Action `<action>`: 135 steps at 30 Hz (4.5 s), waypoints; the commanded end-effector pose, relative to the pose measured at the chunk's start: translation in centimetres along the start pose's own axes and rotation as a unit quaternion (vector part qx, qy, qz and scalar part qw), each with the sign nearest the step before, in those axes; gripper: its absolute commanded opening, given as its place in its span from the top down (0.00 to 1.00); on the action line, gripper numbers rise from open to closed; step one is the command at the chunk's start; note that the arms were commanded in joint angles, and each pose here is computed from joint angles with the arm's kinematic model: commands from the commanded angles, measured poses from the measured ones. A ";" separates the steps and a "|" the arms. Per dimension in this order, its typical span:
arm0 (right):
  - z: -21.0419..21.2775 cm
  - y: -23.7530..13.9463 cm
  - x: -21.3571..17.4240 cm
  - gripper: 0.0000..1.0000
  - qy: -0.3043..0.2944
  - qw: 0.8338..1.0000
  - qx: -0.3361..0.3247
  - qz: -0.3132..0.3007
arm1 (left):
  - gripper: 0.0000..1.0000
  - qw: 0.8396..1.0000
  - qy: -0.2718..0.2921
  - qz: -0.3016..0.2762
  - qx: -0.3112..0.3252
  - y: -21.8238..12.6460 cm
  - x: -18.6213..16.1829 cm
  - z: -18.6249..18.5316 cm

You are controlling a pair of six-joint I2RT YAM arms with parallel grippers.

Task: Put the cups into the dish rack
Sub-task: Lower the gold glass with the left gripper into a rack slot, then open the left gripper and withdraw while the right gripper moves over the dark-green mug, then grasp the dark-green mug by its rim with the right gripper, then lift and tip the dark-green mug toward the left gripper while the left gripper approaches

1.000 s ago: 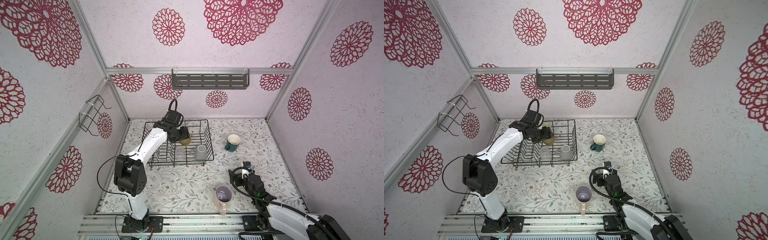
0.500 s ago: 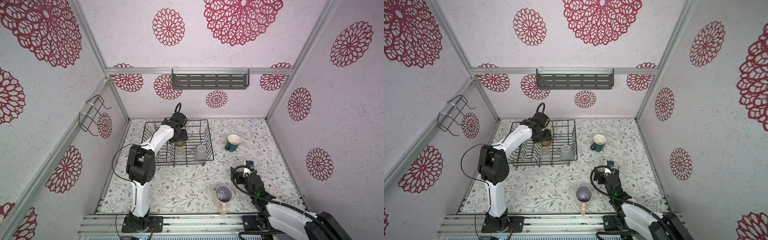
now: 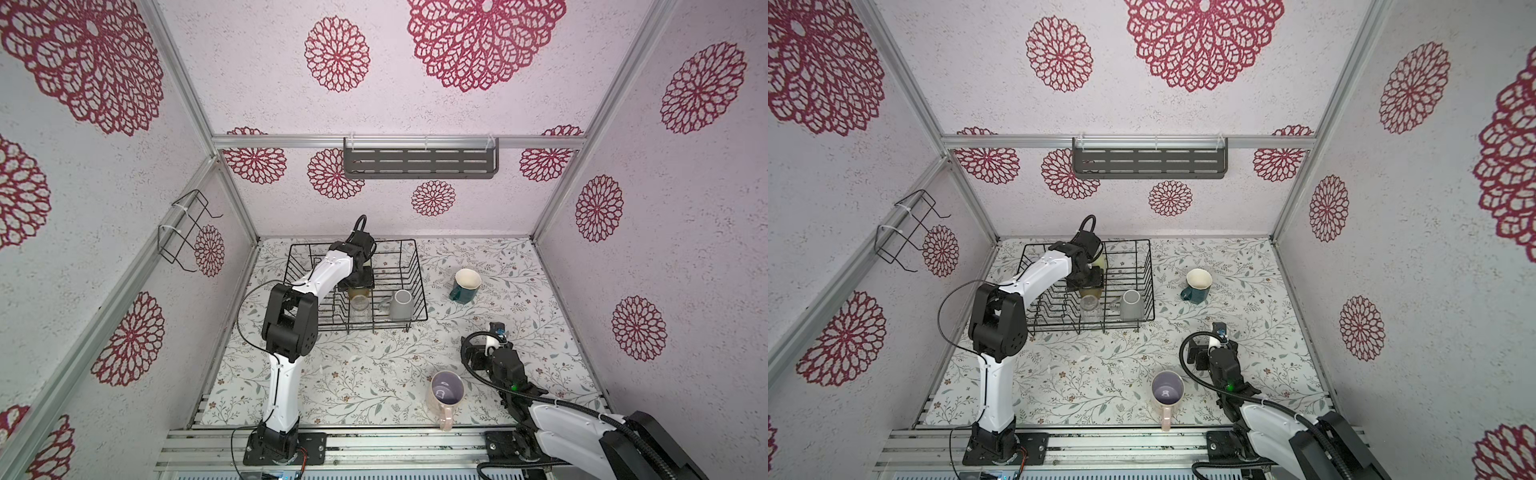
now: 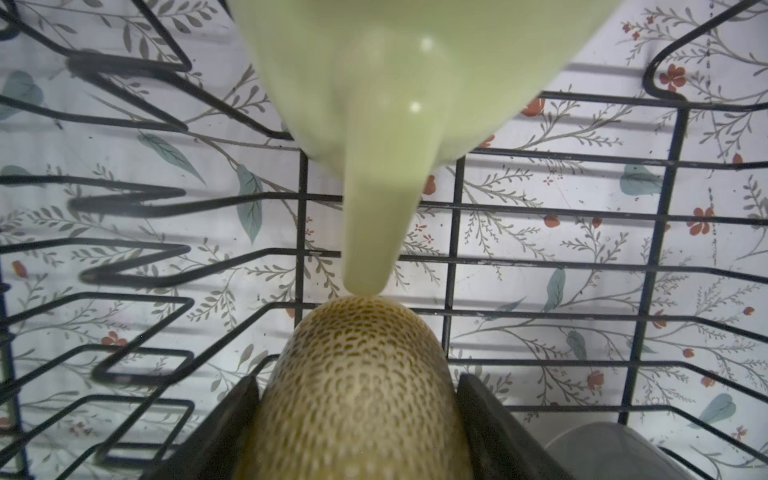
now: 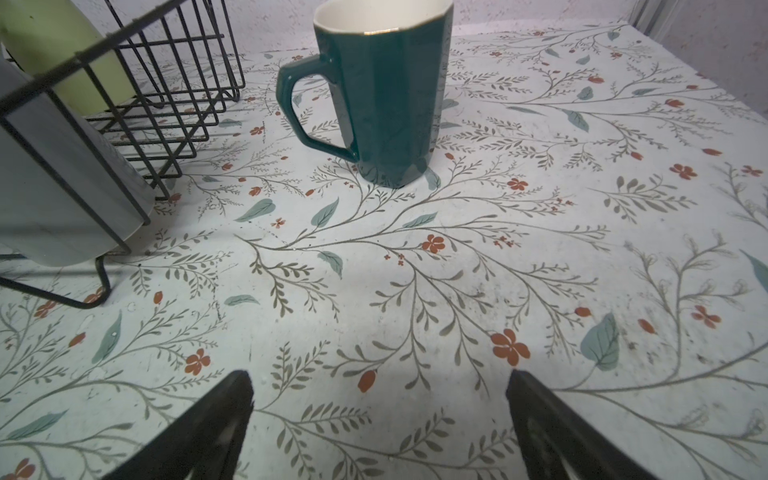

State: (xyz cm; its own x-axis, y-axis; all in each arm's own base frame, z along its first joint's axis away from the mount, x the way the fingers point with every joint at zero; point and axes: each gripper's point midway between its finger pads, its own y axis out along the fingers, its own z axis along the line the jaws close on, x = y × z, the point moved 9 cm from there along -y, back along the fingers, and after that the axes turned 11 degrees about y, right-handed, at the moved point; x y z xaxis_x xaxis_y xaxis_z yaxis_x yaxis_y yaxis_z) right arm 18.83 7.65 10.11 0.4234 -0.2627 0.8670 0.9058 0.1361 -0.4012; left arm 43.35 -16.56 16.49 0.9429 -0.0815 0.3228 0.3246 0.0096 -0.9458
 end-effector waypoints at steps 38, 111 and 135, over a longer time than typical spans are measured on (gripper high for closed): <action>0.2 0.1 2.3 0.01 0.079 0.995 -0.044 -0.053 | 0.18 0.988 -0.030 -0.138 -0.059 -13.7 -2.5 2.2; 6.4 17.0 10.1 1.00 0.195 0.920 -0.184 0.285 | 0.03 0.963 -0.057 -0.259 -0.045 -16.5 -15.7 9.6; 11.1 1.3 21.9 1.00 0.093 0.979 0.173 0.045 | 0.03 0.848 -0.040 -0.366 -0.380 -22.1 -14.5 5.5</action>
State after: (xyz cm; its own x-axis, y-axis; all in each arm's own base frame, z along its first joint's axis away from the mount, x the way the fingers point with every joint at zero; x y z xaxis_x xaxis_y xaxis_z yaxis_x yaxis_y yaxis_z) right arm 29.67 11.92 26.12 0.6708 -0.3857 0.6335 0.7415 0.3336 -0.5821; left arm 22.64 -8.86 30.85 0.5332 0.2603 0.8049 0.7800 -0.5197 -0.3486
